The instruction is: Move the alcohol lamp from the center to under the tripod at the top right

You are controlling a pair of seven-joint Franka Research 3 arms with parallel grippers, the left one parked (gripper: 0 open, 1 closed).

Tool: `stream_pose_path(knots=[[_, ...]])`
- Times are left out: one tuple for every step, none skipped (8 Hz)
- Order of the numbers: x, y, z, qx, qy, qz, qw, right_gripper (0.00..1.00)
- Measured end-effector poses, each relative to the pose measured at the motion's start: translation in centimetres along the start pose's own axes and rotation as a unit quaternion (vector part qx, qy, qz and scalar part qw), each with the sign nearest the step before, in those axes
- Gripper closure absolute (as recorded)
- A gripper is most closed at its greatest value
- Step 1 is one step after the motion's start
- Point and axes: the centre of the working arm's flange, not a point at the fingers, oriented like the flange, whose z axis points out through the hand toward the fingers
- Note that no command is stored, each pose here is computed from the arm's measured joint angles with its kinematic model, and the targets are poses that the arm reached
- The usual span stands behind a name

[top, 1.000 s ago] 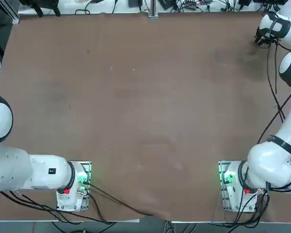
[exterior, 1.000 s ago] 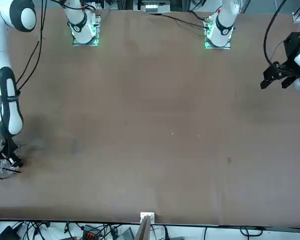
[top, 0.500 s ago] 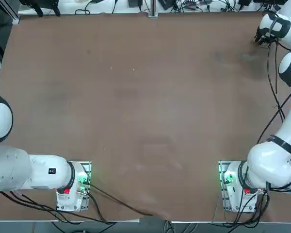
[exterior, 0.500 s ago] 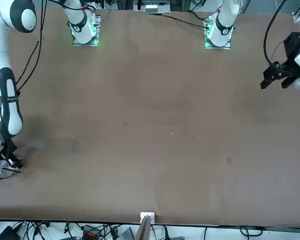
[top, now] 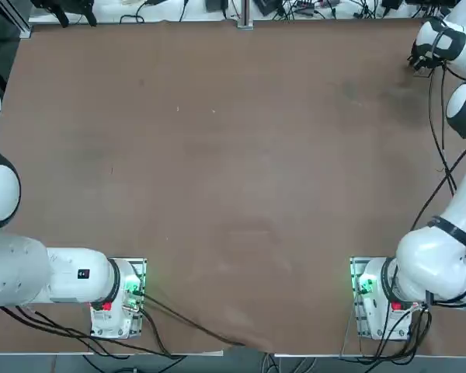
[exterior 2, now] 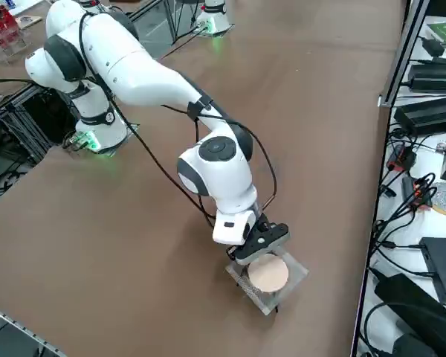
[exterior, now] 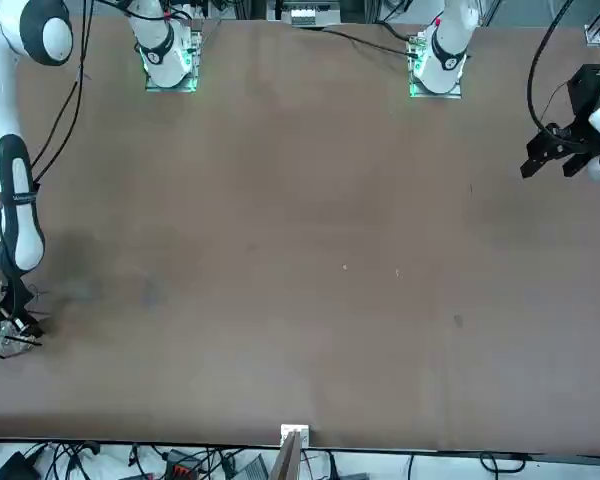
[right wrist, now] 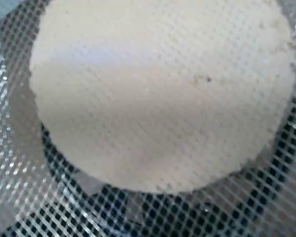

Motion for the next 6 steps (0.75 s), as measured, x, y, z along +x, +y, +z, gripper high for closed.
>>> stream_pose_path(knots=[[0.03,-0.01,-0.03,0.0,0.001,-0.001,1.0,0.76],[0.02,-0.02,-0.03,0.0,0.001,-0.001,1.0,0.76],[0.02,-0.05,-0.03,0.0,0.001,-0.001,1.0,0.76],[-0.03,-0.21,-0.04,0.0,0.001,-0.002,1.0,0.75],[-0.23,-0.55,-0.06,-0.002,-0.006,-0.006,1.0,0.74],[-0.55,-0.93,-0.36,-0.007,-0.023,-0.009,1.0,0.71]])
